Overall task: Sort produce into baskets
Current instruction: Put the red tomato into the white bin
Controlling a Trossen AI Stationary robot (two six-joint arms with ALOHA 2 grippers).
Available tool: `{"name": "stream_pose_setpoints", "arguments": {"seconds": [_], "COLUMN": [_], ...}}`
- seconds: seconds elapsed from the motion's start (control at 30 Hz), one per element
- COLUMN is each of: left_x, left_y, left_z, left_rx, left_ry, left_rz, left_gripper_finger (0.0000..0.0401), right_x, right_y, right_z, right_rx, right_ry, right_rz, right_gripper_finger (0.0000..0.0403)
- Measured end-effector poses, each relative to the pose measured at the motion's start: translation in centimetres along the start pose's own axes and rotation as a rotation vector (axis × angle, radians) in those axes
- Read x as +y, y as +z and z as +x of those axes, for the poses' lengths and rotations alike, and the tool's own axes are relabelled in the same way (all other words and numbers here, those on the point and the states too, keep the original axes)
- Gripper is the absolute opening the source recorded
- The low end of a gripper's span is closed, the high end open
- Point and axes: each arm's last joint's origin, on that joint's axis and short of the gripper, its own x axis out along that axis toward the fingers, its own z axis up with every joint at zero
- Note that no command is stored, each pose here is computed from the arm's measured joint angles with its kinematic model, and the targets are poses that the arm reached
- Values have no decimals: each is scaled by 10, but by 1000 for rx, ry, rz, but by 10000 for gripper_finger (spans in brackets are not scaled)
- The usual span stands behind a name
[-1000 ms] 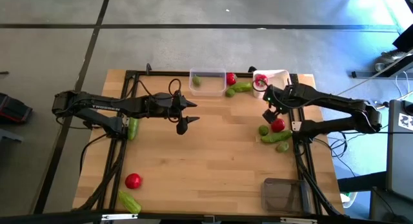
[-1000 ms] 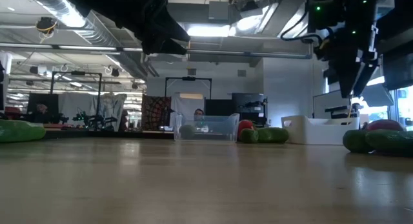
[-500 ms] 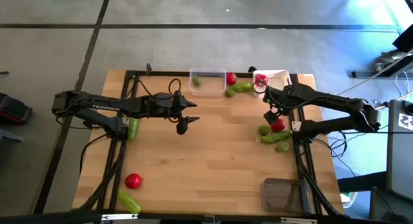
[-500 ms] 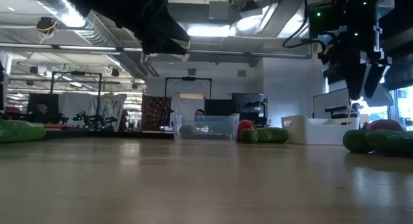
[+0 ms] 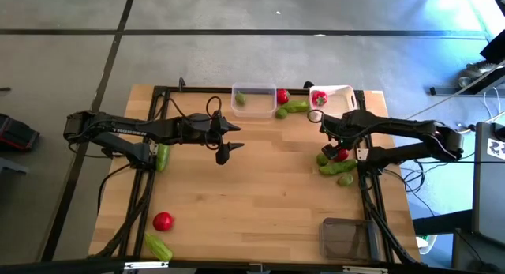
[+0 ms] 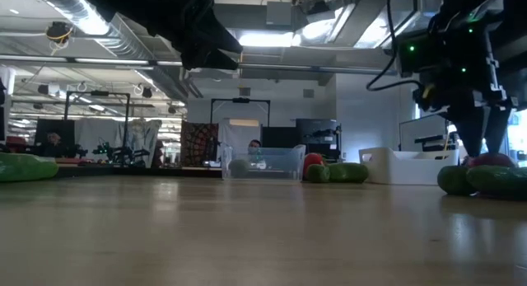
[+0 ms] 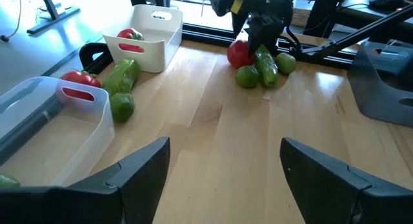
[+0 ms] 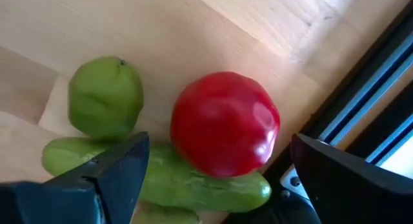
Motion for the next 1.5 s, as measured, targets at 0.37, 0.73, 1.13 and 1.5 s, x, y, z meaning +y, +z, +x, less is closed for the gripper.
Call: {"name": "stream_pose_setpoints", "arguments": {"seconds": [0.37, 0.73, 1.13, 1.5], "left_x": [0, 0, 0, 0], "left_y": [0, 1, 1, 1], "left_z": [0, 0, 0, 0], "left_rx": [0, -8, -8, -6], "left_ry": [0, -1, 0, -1], "left_rz": [0, -1, -1, 0], "left_gripper_finger": [290, 290, 290, 290], "right_x": [5, 9, 10, 7], "right_y": [6, 13, 23, 39], "right_z": [26, 38, -3, -46], "right_rx": [73, 96, -38, -317], "right_ry": [-42, -120, -178, -153], "right_rz": [0, -72, -140, -127], "right_gripper_finger": [357, 270, 228, 228]}}
